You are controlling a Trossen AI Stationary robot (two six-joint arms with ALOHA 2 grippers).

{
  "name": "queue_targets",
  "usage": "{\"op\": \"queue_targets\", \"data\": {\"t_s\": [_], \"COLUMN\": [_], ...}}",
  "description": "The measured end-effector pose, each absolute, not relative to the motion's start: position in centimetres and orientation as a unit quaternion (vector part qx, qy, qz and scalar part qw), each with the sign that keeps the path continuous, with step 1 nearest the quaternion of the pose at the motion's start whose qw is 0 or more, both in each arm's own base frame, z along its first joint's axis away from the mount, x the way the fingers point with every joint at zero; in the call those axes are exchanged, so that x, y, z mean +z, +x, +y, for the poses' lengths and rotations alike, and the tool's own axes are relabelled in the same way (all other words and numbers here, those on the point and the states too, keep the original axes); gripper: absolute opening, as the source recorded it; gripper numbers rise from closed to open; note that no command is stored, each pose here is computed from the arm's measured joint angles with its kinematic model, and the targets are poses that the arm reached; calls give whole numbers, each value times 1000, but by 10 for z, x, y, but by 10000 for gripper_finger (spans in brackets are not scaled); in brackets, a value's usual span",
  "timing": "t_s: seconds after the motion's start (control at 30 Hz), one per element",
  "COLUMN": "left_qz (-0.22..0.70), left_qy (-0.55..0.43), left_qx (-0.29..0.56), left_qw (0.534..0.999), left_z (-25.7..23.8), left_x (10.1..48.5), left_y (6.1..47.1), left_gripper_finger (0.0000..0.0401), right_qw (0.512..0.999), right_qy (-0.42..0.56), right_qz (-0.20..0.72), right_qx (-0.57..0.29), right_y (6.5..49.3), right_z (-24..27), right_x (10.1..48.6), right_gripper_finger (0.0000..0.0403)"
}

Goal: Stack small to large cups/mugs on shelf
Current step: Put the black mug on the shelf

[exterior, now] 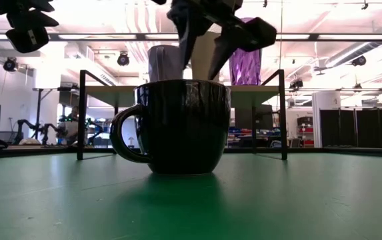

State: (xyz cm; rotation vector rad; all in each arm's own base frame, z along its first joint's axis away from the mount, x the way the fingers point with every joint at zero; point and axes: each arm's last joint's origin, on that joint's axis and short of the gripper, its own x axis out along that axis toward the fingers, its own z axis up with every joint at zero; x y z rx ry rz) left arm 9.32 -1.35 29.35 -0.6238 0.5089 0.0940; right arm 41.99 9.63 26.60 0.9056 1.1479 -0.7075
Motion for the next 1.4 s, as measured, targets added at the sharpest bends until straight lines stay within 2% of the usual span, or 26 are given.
{"op": "queue_targets", "data": {"t_s": [0.3,1.4], "left_qz": [247,252], "left_qy": [-304,-314], "left_qx": [45,51], "left_qw": [919,914], "left_z": [-14,-14], "left_x": [294,293], "left_y": [93,95], "left_gripper_finger": [89,89], "right_qw": [645,644], "right_qy": [373,369], "right_qz": [559,561], "right_qx": [-364,-365], "right_y": [402,400], "right_z": [96,98], "right_x": [274,276], "right_gripper_finger": [183,183]}}
